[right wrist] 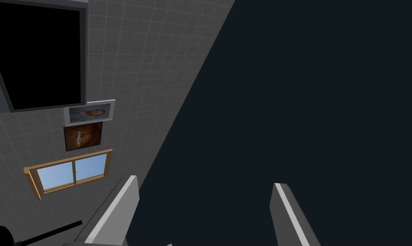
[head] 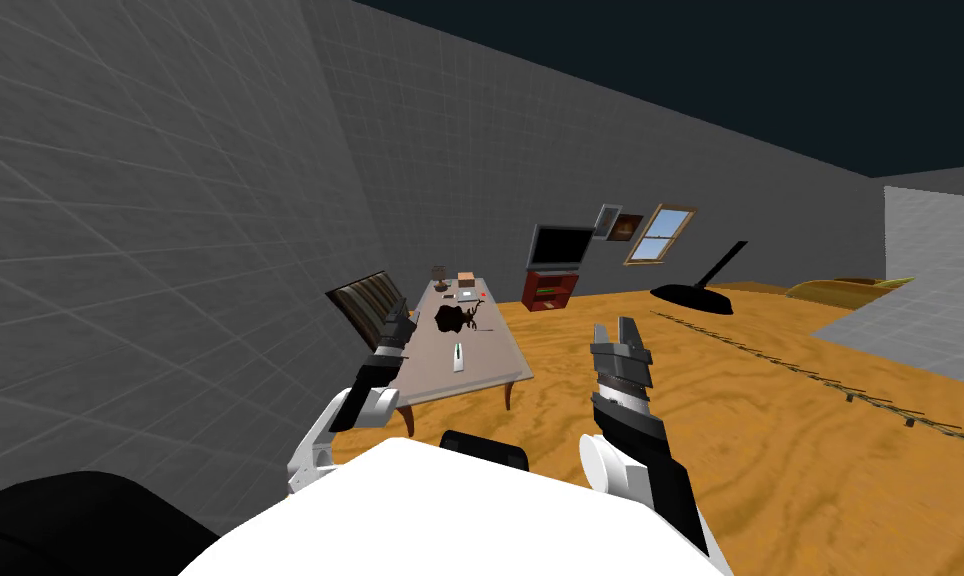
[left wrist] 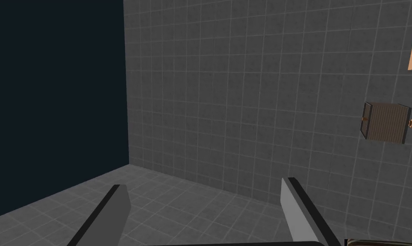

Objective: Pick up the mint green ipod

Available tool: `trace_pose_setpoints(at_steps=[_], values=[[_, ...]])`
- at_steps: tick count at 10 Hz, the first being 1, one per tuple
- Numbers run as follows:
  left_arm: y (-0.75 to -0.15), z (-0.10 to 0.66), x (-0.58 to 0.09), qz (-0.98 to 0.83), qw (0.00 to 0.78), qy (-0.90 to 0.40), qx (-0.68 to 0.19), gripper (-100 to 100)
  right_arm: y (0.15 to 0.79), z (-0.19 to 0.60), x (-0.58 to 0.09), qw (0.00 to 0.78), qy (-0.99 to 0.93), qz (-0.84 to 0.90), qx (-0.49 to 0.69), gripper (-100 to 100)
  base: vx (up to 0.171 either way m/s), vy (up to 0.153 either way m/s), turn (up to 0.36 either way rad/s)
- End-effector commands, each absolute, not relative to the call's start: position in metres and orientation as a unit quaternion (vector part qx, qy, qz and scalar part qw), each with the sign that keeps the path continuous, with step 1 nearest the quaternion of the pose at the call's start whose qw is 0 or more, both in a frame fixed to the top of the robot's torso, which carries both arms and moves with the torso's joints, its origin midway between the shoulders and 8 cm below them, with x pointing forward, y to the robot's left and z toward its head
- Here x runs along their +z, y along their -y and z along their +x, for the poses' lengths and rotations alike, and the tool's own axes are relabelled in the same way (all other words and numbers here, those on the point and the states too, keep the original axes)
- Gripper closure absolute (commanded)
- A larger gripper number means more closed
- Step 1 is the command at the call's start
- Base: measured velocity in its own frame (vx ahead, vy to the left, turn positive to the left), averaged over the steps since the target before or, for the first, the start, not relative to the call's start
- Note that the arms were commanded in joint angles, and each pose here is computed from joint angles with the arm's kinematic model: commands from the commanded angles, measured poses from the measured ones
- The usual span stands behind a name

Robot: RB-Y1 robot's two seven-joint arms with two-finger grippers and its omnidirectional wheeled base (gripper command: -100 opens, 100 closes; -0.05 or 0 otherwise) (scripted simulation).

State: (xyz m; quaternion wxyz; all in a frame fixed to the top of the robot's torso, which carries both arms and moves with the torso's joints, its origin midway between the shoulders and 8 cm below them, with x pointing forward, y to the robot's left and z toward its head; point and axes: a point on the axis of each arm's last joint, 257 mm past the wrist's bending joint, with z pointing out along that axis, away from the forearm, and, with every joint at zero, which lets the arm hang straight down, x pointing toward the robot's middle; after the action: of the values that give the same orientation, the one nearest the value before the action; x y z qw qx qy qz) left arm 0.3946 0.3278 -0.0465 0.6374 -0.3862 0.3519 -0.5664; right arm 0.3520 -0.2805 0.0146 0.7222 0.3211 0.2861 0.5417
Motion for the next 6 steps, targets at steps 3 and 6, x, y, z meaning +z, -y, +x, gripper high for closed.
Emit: trace_pose_setpoints(at_steps=[3,6], values=[[-0.369,0.410,-0.091,-0.448,0.617,-0.369,-0.532,-100,0.280,0.352,0.015,0.722,-0.286,0.321,0.542,0,-0.033,0.011,-0.093],[-0.413,0.417,-0.134,-0.512,0.596,-0.372,-0.495,-100,0.280,0.352,0.015,0.722,-0.286,0.321,0.542,0,-0.026,0.011,-0.094]])
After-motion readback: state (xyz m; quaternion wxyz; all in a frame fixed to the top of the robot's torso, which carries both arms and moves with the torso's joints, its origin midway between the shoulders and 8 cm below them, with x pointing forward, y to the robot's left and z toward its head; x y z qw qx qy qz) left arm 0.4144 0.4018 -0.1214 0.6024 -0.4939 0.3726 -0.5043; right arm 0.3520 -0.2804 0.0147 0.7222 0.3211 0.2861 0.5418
